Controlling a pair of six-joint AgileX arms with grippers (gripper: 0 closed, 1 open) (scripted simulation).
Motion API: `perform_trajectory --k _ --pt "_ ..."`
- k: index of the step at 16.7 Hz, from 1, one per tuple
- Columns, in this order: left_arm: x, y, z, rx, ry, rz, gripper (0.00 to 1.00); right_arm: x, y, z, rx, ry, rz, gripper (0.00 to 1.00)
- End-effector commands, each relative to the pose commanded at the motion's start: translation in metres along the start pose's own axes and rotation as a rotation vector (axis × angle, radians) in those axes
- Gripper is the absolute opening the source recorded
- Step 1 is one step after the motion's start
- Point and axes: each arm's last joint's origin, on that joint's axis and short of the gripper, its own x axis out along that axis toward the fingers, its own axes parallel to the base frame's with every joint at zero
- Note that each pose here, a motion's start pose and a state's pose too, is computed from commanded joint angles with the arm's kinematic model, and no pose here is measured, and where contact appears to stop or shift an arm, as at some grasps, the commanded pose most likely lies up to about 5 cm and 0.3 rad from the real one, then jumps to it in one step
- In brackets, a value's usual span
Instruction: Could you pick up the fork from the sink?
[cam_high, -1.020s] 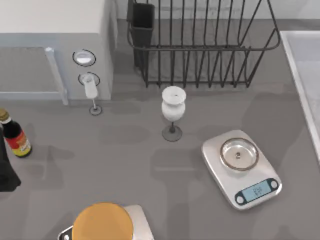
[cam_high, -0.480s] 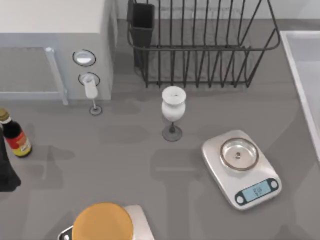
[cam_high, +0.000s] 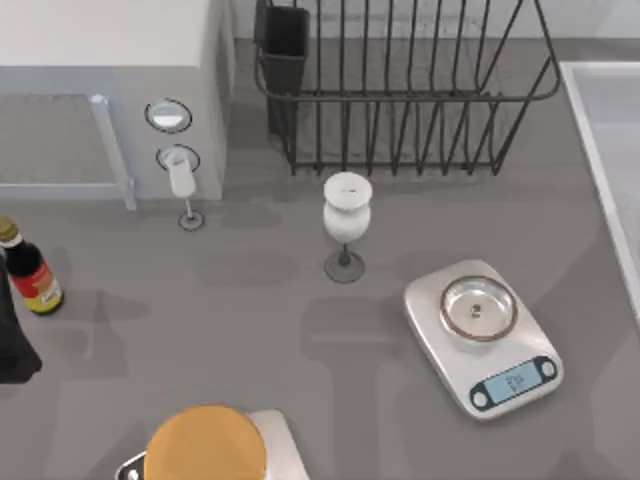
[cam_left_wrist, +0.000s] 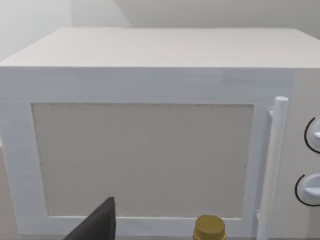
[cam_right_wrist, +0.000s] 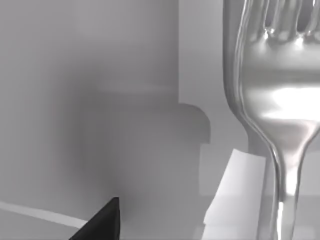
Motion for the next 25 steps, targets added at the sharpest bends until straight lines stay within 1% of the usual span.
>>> perform_trajectory --k 12,13,20,21,23,25 --pt "0.000 0.000 0.000 0.000 0.000 0.000 1.00 0.000 0.000 0.000 0.000 0.000 0.000 0.02" --pt "0.000 0.000 0.000 0.000 0.000 0.000 1.00 0.000 0.000 0.000 0.000 0.000 0.000 0.00" --pt "0.000 0.000 0.000 0.000 0.000 0.000 1.00 0.000 0.000 0.000 0.000 0.000 0.000 0.00" --pt "0.000 0.000 0.000 0.000 0.000 0.000 1.00 -0.023 0.000 0.005 0.009 -0.045 0.000 0.00" --pt "0.000 0.000 0.000 0.000 0.000 0.000 1.00 -0.028 0.000 0.007 0.009 -0.047 -0.001 0.00" --pt "0.000 0.000 0.000 0.000 0.000 0.000 1.00 -0.046 -0.002 0.011 0.009 -0.052 -0.002 0.00"
